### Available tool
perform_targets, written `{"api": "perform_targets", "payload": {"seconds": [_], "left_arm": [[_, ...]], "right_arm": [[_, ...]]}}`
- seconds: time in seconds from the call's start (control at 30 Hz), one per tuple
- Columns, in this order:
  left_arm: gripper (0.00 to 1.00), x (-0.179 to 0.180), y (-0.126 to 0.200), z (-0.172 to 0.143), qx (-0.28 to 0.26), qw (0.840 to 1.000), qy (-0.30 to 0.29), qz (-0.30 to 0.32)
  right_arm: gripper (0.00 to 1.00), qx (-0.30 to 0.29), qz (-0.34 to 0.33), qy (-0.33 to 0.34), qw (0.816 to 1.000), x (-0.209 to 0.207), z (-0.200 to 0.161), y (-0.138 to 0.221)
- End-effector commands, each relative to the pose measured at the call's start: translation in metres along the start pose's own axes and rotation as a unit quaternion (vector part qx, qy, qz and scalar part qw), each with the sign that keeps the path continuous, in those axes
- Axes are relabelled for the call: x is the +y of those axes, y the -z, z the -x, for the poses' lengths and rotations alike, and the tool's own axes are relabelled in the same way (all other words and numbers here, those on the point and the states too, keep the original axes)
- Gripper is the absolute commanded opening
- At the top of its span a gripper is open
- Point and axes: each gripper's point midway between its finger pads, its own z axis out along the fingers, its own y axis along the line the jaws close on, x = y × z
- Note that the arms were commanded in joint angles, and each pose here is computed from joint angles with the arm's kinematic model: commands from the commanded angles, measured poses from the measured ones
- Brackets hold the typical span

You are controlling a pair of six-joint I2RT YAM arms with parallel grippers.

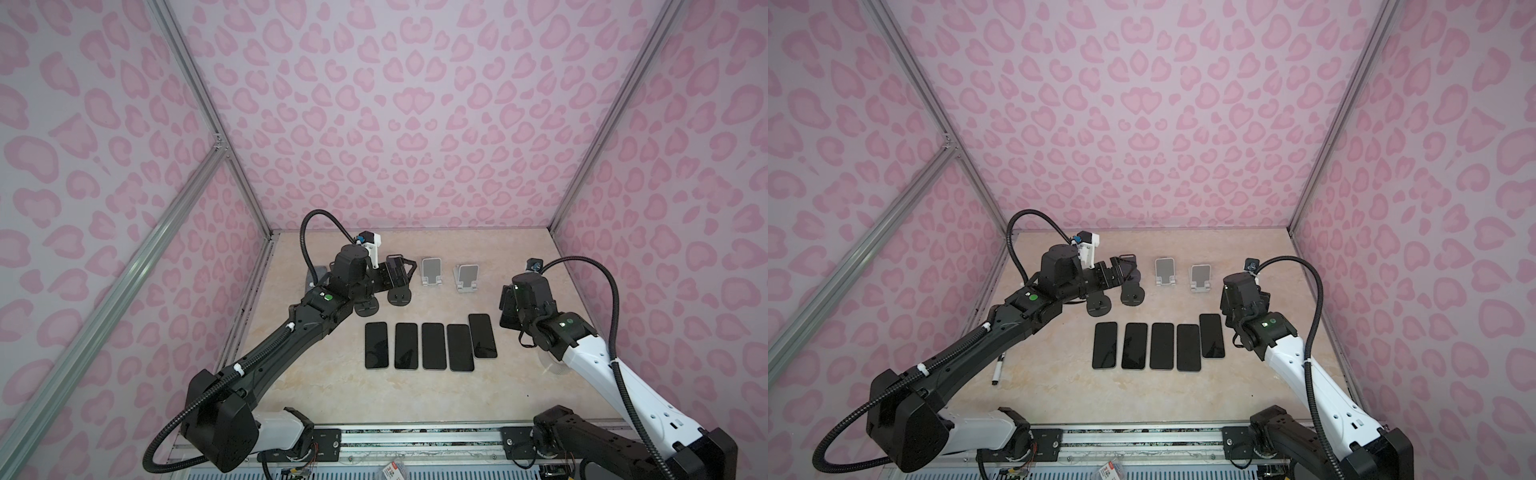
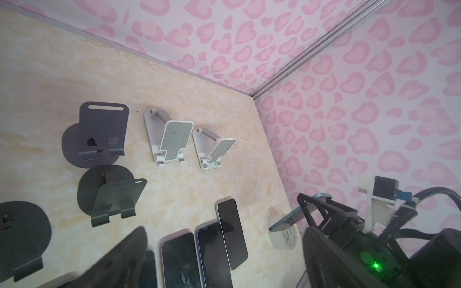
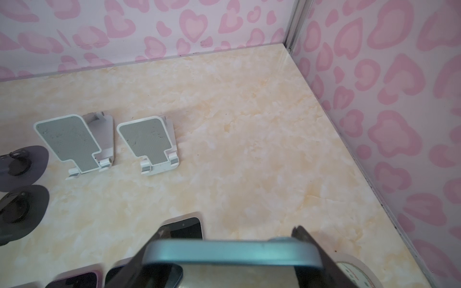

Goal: Remove the phone from the phone stand
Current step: Place the phone to the middle-right of the table.

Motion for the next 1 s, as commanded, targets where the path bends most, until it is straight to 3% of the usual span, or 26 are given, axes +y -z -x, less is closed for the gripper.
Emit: {"api": "perform_targets", "payload": {"seconds": [0.0, 0.3, 0.6, 0.97], "left_arm": [[1.0, -0.017, -0.002, 0.002, -0.003, 0.999, -0.02, -0.029], [1.0, -0.033, -0.012, -0.022, 0.031, 0.998, -0.033, -0.053], [1.0, -0.033, -0.008, -0.018, 0.02, 0.998, -0.038, -0.047], [1.0, -0.033, -0.008, -0.019, 0.019, 0.998, -0.039, -0.046]], "right_arm": [[0.64, 0.016, -0.022, 0.021, 0.999, -0.014, -0.01, -0.001], [0.64, 0.073, -0.011, -0.018, 0.997, -0.014, -0.036, -0.04], [0.64, 0.143, -0.055, 0.022, 0.988, -0.021, -0.06, -0.065], [0.64, 0.207, -0.041, 0.028, 0.977, -0.016, -0.087, -0.087]]}}
